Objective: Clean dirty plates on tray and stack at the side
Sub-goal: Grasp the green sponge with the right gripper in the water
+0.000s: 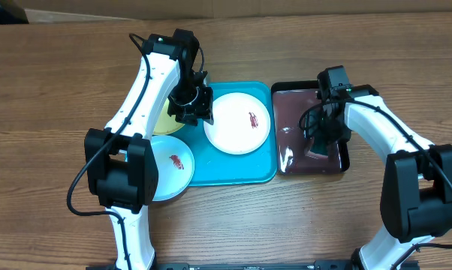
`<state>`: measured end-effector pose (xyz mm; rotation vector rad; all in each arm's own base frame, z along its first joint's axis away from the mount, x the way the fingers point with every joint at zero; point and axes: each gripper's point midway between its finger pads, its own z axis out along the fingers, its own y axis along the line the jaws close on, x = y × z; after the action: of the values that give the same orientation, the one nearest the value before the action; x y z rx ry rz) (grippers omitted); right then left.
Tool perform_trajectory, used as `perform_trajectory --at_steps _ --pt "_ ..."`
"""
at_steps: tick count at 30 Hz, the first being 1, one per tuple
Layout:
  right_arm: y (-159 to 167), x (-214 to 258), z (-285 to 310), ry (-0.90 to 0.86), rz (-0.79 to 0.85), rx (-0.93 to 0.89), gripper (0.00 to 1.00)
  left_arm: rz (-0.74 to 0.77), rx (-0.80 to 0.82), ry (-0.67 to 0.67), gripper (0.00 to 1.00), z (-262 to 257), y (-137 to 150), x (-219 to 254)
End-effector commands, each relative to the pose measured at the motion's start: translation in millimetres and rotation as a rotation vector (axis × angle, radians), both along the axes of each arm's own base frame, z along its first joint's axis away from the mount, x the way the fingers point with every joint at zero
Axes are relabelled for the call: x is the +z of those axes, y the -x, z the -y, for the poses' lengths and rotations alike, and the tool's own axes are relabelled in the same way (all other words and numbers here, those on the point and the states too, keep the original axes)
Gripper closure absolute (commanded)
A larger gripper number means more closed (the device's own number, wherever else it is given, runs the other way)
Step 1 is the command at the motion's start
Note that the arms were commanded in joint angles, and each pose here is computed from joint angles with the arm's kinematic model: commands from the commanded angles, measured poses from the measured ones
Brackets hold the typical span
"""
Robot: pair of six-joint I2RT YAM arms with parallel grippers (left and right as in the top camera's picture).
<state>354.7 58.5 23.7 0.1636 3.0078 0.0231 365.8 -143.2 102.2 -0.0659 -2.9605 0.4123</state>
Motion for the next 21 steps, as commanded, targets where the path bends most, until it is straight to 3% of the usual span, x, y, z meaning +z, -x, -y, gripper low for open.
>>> perform_trajectory --at_steps 1,4,5,6,7,11,12,14,16,21 --pt "8 -9 4 0.015 -0.013 -0.008 0.34 -0.012 0.005 -0.003 0.55 1 1 -3" --pt "9 -13 3 0.007 -0.005 -0.015 0.35 -0.012 0.005 -0.003 0.55 1 1 -3" --pt "8 -14 0 -0.01 -0.001 -0.013 0.45 -0.012 0.005 -0.003 0.55 1 1 -3" --pt "6 -13 -4 -0.032 0.005 -0.01 0.87 -0.012 0.005 -0.003 0.55 1 1 -3" --pt "4 -12 -6 -0.041 0.009 -0.009 0.96 -0.011 0.005 -0.003 0.55 1 1 -3" --pt "3 -7 -7 -0.042 0.004 -0.007 0.96 -0.008 0.004 -0.002 0.55 1 0 -3" --pt "3 -4 -7 -0.041 -0.001 -0.001 0.93 -0.007 0.004 -0.002 0.55 1 0 -3" --pt "4 -1 -6 -0.039 -0.01 0.001 0.5 -0.003 0.005 -0.001 0.54 1 -1 -3" --pt "3 -1 -6 -0.038 -0.008 0.002 0.3 0.0 0.005 0.0 0.54 2 -2 -3" --pt "-8 0 -6 -0.031 0.04 0.006 0.27 0.002 0.005 0.001 0.54 2 -2 -4"
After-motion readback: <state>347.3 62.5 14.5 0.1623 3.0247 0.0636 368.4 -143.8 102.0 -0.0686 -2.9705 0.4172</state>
